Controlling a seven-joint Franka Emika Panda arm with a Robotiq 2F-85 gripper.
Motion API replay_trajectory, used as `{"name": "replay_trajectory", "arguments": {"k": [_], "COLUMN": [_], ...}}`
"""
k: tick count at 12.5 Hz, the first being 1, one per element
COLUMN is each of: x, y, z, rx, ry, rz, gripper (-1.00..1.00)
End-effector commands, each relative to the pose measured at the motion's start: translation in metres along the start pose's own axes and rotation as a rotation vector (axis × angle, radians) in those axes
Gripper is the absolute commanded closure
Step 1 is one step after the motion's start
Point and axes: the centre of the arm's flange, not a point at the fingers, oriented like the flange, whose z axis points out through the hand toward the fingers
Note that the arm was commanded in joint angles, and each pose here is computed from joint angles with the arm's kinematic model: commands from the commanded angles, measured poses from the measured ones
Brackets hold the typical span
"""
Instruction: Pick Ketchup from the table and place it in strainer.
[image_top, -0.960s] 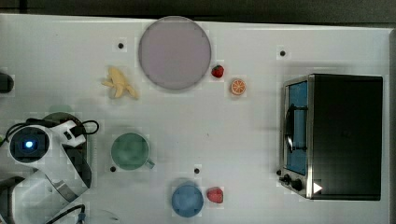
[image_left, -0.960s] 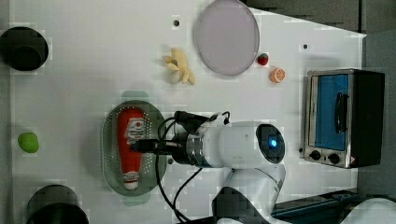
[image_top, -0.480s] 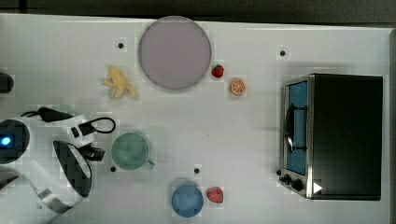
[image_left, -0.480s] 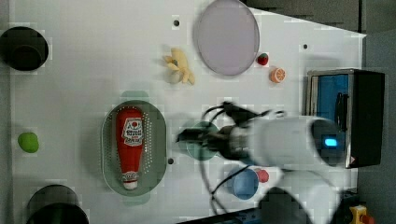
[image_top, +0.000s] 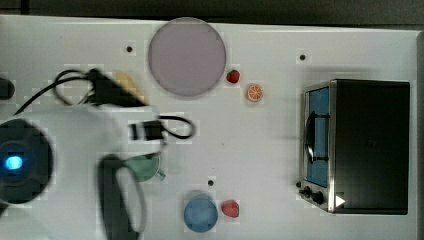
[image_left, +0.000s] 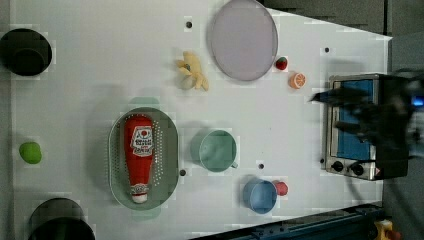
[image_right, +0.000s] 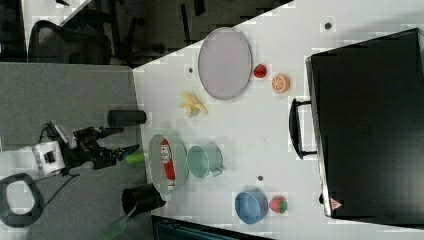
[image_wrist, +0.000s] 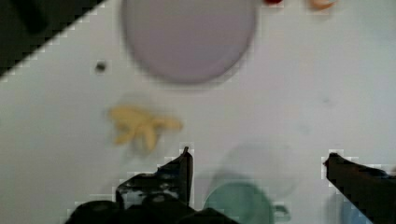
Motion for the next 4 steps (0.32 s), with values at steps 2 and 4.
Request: {"name": "replay_trajectory", "arguments": {"k": [2, 4], "x": [0.096, 0.118], "y": [0.091, 0.112], "z": [-0.011, -0.033], "rx": [-0.037, -0.038], "ry": [-0.098, -0.109], "rz": [0.309, 0.355], "gripper": [-1.0, -1.0]}}
